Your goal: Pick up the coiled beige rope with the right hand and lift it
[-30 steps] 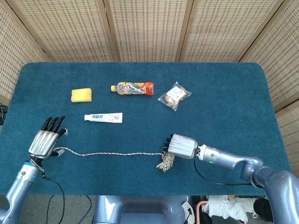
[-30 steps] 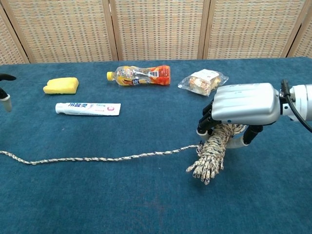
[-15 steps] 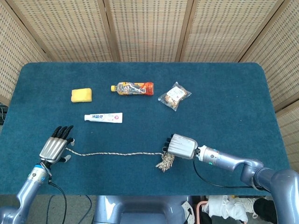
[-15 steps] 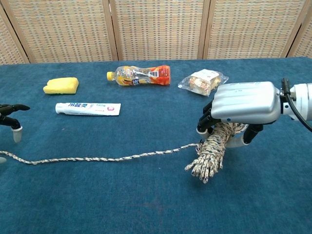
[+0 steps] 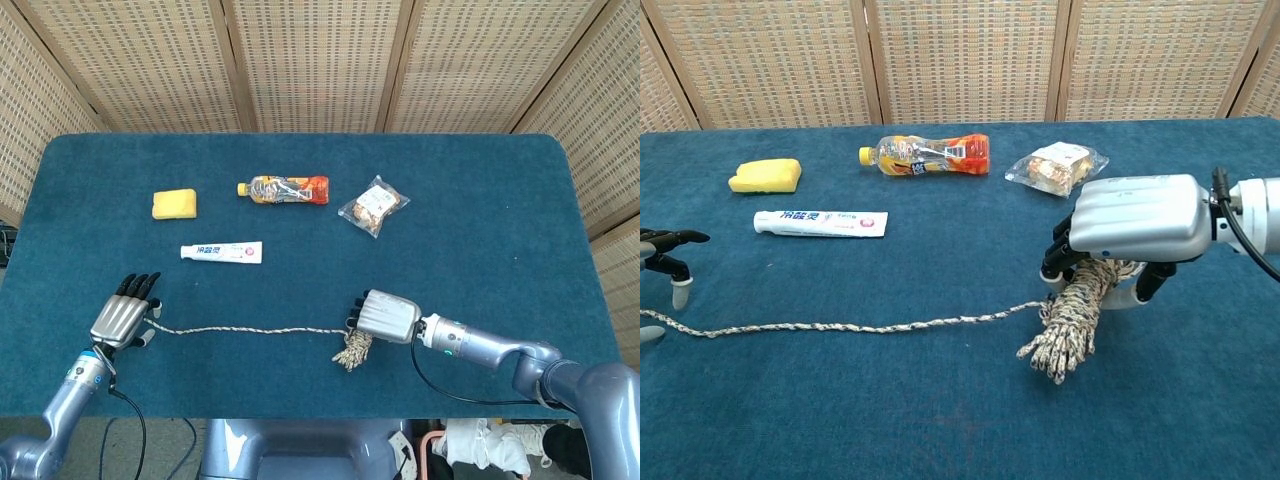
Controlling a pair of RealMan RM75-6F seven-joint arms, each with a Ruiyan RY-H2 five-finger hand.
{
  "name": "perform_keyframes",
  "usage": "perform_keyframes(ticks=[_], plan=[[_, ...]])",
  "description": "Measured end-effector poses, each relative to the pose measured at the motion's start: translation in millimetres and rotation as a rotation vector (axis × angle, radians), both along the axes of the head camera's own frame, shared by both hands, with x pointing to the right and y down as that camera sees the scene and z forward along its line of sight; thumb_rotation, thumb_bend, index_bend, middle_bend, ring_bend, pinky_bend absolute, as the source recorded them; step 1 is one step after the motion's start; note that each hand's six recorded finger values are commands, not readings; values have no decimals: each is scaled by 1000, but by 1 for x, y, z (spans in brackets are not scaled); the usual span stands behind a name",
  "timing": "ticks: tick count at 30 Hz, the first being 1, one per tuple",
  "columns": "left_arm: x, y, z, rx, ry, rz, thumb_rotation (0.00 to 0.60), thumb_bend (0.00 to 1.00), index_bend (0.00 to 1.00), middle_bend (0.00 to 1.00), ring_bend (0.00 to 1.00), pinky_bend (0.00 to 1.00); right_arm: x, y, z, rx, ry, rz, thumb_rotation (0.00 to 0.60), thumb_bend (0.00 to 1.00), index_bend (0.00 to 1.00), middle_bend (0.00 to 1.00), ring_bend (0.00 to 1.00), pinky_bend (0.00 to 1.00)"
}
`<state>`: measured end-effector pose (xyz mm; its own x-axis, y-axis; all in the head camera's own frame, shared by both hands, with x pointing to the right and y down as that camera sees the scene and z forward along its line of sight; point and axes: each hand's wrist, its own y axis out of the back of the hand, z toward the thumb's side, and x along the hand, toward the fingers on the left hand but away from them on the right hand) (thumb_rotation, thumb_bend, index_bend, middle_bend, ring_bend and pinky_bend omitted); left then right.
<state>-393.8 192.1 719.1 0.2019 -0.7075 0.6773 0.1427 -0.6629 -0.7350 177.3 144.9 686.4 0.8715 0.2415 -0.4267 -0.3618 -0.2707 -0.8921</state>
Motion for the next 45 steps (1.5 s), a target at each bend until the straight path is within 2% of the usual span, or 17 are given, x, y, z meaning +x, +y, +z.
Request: perform_keyframes(ticks=[27, 38, 45], plan=[[8, 4, 11, -31, -12, 13, 600, 414, 534, 0, 0, 0, 1, 2, 1, -7, 3, 1, 600, 810, 576, 590, 481, 613], [9, 4, 13, -38, -19, 11, 600, 464, 667, 0, 0, 0, 2, 2, 1, -11, -4, 9, 600, 823, 577, 591, 481, 613], [8, -1, 10, -19, -21, 12, 600, 479, 677, 0, 0, 0, 0, -5, -6, -36, -48, 73, 600, 831, 582, 595, 484, 615]])
